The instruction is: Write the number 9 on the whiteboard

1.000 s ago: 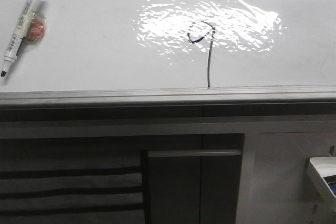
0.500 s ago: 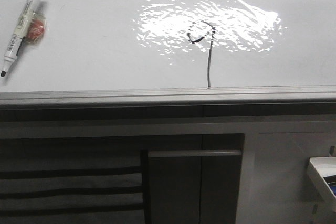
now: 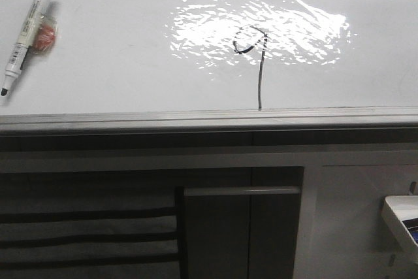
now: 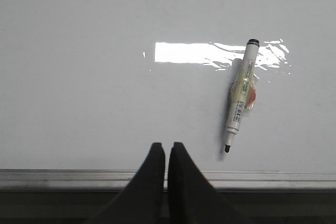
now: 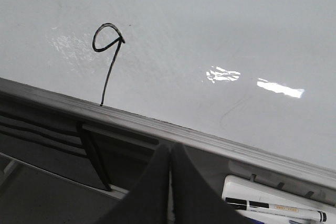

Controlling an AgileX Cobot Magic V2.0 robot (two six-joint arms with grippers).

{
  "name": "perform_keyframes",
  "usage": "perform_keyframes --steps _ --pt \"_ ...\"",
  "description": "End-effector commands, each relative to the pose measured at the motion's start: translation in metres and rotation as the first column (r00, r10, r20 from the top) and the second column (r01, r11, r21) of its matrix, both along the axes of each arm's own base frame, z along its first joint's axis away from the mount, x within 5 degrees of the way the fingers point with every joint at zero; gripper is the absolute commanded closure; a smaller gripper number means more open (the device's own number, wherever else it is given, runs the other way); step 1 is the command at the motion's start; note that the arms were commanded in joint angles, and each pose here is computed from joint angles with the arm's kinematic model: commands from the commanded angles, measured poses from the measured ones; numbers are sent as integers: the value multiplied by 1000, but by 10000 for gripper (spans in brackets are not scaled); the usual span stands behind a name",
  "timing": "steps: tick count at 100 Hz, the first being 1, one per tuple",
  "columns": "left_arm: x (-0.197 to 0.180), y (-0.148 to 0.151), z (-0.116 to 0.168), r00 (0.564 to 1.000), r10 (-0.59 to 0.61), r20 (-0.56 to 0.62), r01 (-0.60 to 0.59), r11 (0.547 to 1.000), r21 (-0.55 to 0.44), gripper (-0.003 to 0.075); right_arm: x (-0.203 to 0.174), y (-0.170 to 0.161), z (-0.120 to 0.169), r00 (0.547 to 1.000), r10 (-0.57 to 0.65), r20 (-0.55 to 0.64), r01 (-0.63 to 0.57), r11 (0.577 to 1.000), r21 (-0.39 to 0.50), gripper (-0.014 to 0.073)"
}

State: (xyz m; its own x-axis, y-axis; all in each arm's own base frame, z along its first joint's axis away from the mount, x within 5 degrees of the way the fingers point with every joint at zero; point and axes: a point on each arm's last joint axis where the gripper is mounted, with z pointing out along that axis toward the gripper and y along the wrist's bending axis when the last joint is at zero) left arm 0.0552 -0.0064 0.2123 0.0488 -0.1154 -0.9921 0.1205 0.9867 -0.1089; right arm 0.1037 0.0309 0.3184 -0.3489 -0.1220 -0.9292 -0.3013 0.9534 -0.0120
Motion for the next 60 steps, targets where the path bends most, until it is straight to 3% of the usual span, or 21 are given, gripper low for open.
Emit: perform_keyframes --steps 1,40,60 --pt "-2 0 -1 997 -6 78 8 1000 -22 741 2 -1 14 996 -15 90 13 999 30 667" --pt "-2 0 -1 997 -6 78 8 1000 -22 741 1 -1 14 996 -15 92 13 999 30 667" --pt "-2 0 -1 997 -6 78 8 1000 -22 741 -24 -15 0 957 -119 264 102 992 76 667"
